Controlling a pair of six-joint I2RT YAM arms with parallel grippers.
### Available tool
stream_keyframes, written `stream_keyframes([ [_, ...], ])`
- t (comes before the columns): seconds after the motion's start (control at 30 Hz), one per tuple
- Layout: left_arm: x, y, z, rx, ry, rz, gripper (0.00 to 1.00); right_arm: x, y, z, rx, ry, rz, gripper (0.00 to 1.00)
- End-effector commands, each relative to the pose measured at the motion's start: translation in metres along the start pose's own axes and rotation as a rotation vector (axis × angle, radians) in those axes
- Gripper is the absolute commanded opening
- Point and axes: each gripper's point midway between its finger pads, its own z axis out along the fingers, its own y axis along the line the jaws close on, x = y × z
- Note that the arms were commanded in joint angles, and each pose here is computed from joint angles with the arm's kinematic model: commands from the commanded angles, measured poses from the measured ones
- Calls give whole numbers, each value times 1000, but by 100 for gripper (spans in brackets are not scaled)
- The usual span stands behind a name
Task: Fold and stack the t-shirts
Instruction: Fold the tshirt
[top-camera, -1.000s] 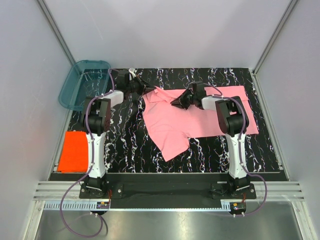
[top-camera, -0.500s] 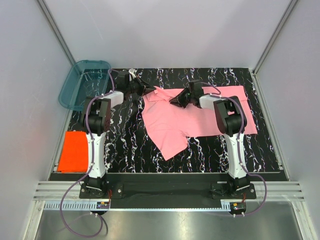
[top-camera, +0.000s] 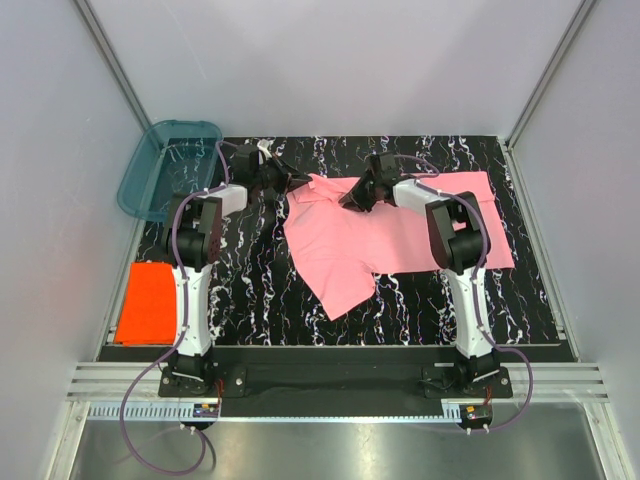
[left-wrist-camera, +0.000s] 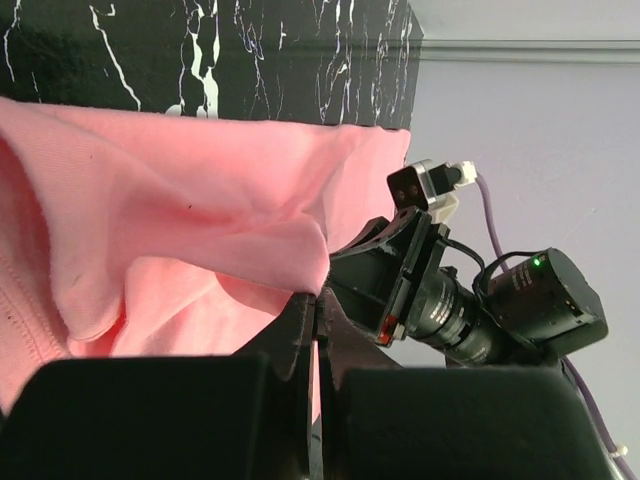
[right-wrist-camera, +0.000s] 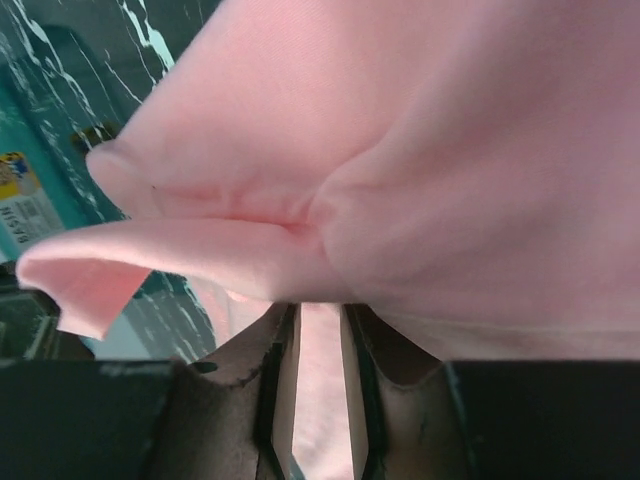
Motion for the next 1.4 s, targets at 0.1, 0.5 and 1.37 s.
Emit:
stream_keyframes([
  [0.1,-7,-33,-8,83,-19,53,0,1,27,-23,41,-57,-203,27],
  [0.5,-6,-36,-11,97,-21,53,0,-7,38,-19,112,-102,-386,22],
  [1.37,-5,-35,-9,106,-14,48,0,11,6,12,204,-32,-441,29],
])
